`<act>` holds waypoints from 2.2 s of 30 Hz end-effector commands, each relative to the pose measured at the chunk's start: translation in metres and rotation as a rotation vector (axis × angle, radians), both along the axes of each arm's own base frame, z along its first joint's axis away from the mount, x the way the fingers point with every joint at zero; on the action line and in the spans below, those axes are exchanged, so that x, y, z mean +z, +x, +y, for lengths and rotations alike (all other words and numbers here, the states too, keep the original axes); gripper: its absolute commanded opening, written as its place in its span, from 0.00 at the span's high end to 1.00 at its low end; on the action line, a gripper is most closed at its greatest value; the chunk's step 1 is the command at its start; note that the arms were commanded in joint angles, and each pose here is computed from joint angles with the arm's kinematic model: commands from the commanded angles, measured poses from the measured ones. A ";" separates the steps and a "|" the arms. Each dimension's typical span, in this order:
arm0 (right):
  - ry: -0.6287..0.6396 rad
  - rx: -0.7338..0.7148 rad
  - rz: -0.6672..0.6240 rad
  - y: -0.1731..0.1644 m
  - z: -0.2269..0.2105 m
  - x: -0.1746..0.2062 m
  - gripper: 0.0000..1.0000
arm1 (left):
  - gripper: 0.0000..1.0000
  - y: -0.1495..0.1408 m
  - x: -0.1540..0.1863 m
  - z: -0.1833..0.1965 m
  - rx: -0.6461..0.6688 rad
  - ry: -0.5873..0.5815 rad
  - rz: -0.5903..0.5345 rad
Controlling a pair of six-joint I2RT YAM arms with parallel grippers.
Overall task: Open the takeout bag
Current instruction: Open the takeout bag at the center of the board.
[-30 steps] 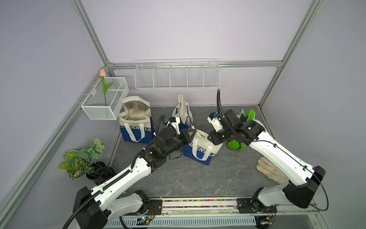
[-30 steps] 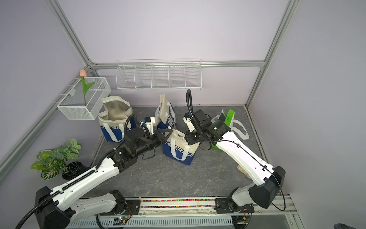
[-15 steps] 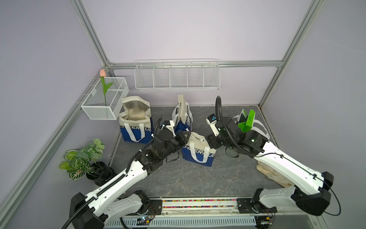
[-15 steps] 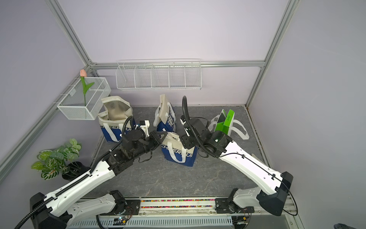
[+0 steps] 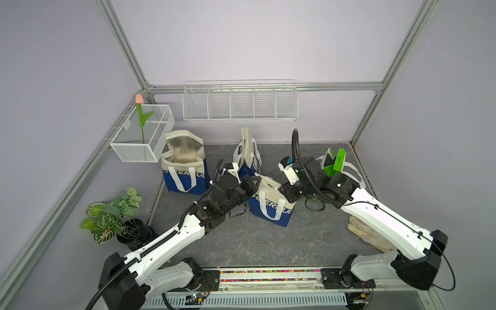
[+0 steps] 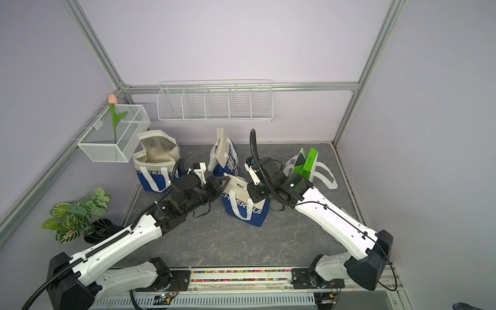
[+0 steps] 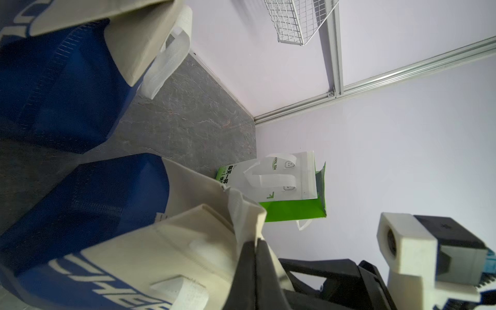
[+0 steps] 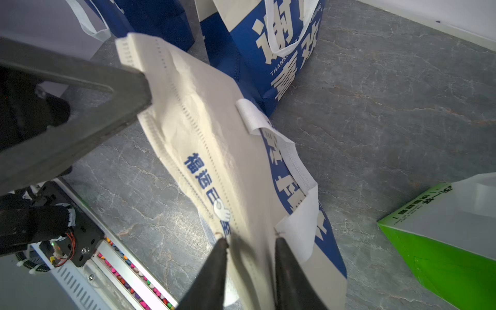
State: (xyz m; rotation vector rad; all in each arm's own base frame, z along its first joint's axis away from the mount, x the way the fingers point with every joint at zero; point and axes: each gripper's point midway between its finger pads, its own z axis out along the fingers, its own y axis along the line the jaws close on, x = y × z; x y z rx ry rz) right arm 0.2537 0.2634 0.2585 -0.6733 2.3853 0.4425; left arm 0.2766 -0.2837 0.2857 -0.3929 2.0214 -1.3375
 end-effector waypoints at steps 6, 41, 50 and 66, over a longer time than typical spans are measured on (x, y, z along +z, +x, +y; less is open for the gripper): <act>0.040 0.031 0.098 -0.010 0.007 -0.010 0.85 | 1.00 0.004 0.002 -0.016 -0.036 -0.045 0.016; 0.068 -0.031 0.063 -0.005 -0.021 0.001 0.29 | 1.00 -0.009 0.030 -0.019 -0.105 -0.071 0.005; -0.017 -0.010 -0.009 -0.010 -0.013 -0.004 0.64 | 1.00 -0.019 0.036 -0.018 -0.129 -0.123 0.046; 0.259 0.113 0.159 -0.028 0.017 0.013 0.93 | 0.90 -0.005 0.008 -0.032 -0.179 -0.027 -0.121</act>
